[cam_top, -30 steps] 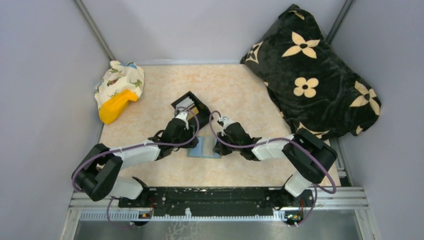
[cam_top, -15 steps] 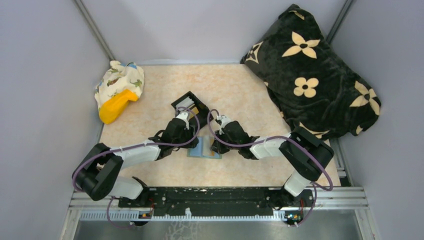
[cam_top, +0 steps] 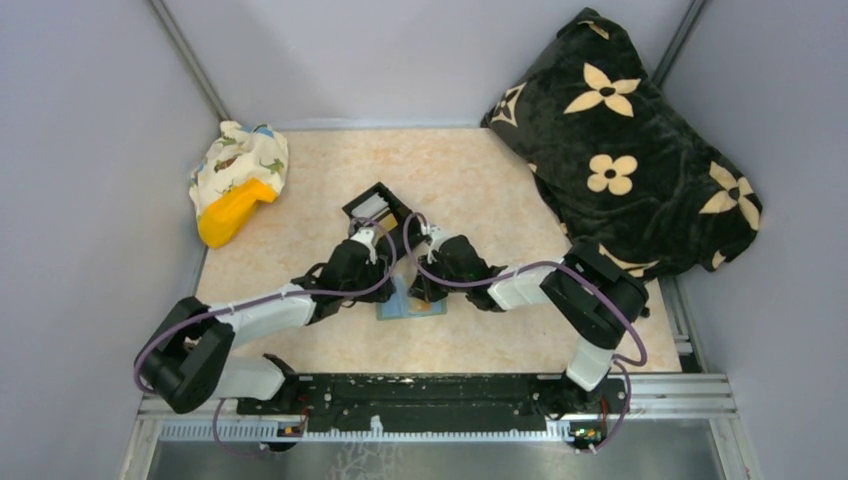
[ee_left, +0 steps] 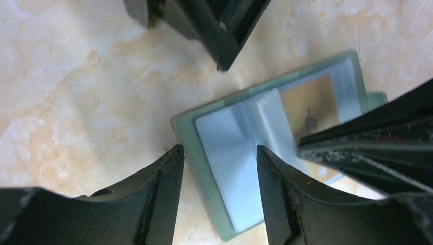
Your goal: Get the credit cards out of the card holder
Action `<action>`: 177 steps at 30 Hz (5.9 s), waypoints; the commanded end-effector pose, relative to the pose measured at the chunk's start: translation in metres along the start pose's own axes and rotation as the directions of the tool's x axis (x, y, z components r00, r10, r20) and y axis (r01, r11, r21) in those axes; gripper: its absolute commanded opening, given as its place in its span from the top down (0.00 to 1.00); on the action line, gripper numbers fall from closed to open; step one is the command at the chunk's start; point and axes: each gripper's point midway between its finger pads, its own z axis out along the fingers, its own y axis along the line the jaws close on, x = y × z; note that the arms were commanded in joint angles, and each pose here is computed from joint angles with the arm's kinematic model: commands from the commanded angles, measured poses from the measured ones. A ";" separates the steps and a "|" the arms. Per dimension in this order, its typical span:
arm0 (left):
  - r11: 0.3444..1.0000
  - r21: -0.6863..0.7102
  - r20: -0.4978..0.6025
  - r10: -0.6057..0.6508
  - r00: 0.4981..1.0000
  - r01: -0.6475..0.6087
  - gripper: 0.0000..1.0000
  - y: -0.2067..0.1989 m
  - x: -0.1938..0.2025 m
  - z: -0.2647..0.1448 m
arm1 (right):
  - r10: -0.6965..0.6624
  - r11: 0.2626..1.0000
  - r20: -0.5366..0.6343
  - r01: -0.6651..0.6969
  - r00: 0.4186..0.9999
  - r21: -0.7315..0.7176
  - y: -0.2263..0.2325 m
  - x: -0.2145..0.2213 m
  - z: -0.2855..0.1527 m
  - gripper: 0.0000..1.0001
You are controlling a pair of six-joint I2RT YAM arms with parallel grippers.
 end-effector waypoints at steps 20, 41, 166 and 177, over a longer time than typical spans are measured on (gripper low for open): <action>0.998 0.003 0.123 -0.060 0.991 0.060 0.39 -0.006 -0.036 -0.057 | -0.071 0.988 0.041 0.076 0.997 -0.132 0.057 -0.020 0.012 1.00; 0.989 0.125 0.178 -0.097 0.979 0.075 0.34 -0.029 -0.050 -0.060 | -0.136 0.975 0.082 0.148 0.987 -0.166 0.098 -0.025 -0.013 1.00; 0.827 0.316 0.080 -0.511 0.856 0.464 1.00 -0.031 0.020 -0.036 | -0.034 0.997 -0.046 0.037 0.998 0.072 0.001 0.042 -0.017 1.00; 0.873 0.194 0.136 -0.475 0.869 0.447 1.00 0.001 0.029 -0.047 | -0.056 0.994 -0.044 0.060 0.997 0.093 -0.001 0.036 -0.019 1.00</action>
